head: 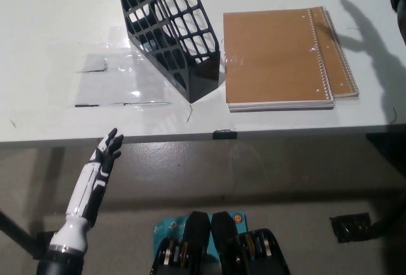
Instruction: Use the right hand to pick up a book from the book holder on the left side and put it on another book on the right side
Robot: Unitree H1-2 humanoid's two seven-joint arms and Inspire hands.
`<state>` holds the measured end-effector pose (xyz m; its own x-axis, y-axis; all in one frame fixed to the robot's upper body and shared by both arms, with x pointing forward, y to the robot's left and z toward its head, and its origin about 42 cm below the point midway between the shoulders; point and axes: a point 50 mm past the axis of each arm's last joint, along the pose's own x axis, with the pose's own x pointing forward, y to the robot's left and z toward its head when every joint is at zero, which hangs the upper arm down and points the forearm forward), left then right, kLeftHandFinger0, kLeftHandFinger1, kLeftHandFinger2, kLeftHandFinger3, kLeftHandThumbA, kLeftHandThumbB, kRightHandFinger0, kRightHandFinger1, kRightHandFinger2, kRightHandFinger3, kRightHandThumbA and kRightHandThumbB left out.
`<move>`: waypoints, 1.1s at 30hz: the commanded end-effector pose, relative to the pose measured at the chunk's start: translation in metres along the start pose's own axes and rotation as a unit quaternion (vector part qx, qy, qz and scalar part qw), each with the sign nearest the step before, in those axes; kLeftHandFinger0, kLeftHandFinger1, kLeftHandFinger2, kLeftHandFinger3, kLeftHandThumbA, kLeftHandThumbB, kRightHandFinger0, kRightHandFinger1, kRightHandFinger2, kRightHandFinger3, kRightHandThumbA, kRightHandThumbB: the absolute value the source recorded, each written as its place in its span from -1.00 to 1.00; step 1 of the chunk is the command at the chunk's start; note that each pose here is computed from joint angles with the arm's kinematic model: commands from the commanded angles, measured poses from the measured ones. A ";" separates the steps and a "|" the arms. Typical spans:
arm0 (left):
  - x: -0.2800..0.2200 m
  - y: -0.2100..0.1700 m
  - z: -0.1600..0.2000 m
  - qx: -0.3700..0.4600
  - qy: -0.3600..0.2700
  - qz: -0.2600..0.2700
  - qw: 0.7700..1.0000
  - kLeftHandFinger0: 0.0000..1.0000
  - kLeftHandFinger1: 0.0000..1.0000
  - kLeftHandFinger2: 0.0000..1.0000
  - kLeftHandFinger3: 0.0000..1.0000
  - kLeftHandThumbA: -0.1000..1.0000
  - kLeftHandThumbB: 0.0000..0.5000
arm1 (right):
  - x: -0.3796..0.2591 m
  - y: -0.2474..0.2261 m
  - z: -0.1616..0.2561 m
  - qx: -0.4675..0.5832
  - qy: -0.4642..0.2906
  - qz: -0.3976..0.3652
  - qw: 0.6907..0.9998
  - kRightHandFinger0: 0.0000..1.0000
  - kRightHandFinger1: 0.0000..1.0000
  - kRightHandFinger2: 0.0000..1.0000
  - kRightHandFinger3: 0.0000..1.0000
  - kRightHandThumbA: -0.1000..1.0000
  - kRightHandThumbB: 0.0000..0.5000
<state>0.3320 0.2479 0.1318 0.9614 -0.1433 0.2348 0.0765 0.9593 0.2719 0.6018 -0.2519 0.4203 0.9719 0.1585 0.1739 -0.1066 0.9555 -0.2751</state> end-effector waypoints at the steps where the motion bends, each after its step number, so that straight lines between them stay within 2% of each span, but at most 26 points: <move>1: 0.043 0.015 0.031 0.012 -0.067 0.006 0.998 1.00 1.00 1.00 1.00 1.00 -0.29 | -0.042 -0.032 0.130 0.037 -0.256 0.043 0.965 1.00 1.00 1.00 1.00 0.67 0.56; 3: 0.050 0.017 0.037 0.018 -0.076 0.007 0.997 1.00 1.00 1.00 1.00 1.00 -0.27 | -0.076 -0.033 0.150 0.039 -0.307 0.048 0.950 1.00 1.00 1.00 1.00 0.66 0.44; 5: 0.051 0.018 0.040 0.018 -0.079 0.007 0.997 1.00 1.00 1.00 1.00 1.00 -0.27 | -0.111 -0.036 0.160 0.039 -0.344 0.055 0.937 1.00 1.00 1.00 1.00 0.60 0.61; 8: 0.055 0.019 0.045 0.015 -0.082 0.004 0.996 1.00 1.00 1.00 1.00 1.00 -0.27 | -0.155 -0.033 0.163 0.021 -0.384 0.050 0.922 1.00 1.00 1.00 1.00 0.68 0.59; 11: 0.061 0.021 0.051 0.029 -0.092 0.002 0.995 1.00 1.00 1.00 1.00 1.00 -0.35 | -0.205 -0.023 0.146 0.029 -0.437 0.061 0.897 1.00 1.00 1.00 1.00 0.71 0.56; 13: 0.065 0.022 0.054 0.027 -0.096 -0.001 0.995 1.00 1.00 1.00 1.00 1.00 -0.39 | -0.232 -0.011 0.126 0.044 -0.453 0.073 0.887 1.00 1.00 1.00 1.00 0.76 0.60; 14: 0.067 0.021 0.055 0.026 -0.097 -0.004 0.995 1.00 1.00 1.00 1.00 1.00 -0.42 | -0.242 -0.007 0.117 0.049 -0.453 0.078 0.887 1.00 1.00 1.00 1.00 0.75 0.66; 16: 0.071 0.022 0.056 0.028 -0.101 -0.006 0.994 1.00 1.00 1.00 1.00 1.00 -0.43 | -0.259 0.003 0.101 0.056 -0.455 0.090 0.884 1.00 1.00 1.00 1.00 0.72 0.65; 19: 0.069 0.025 0.055 0.035 -0.093 -0.006 0.995 1.00 1.00 1.00 1.00 1.00 -0.33 | -0.287 0.024 0.072 0.101 -0.452 0.131 0.876 1.00 1.00 1.00 1.00 0.70 0.40; 25: 0.073 0.027 0.055 0.037 -0.095 -0.013 0.995 1.00 1.00 1.00 1.00 1.00 -0.32 | -0.332 0.044 0.045 0.137 -0.451 0.138 0.871 1.00 1.00 1.00 1.00 0.78 0.72; 27: 0.074 0.028 0.055 0.044 -0.098 -0.015 0.994 1.00 1.00 1.00 1.00 1.00 -0.36 | -0.341 0.052 0.037 0.158 -0.438 0.153 0.872 1.00 1.00 1.00 1.00 0.70 0.61; 30: 0.073 0.027 0.053 0.043 -0.092 -0.019 0.995 1.00 1.00 1.00 1.00 1.00 -0.30 | -0.345 0.060 0.024 0.155 -0.423 0.150 0.880 1.00 1.00 1.00 1.00 0.77 0.61; 33: 0.068 0.025 0.050 0.039 -0.087 -0.023 0.995 1.00 1.00 1.00 1.00 1.00 -0.27 | -0.337 0.066 0.000 0.170 -0.376 0.158 0.897 1.00 1.00 1.00 1.00 0.80 0.45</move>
<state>0.3569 0.2436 0.1423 0.9576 -0.1518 0.2447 0.0818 0.9582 0.2741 0.4046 -0.2937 0.2014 0.9632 0.2057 0.1732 -0.1780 0.9705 -0.1628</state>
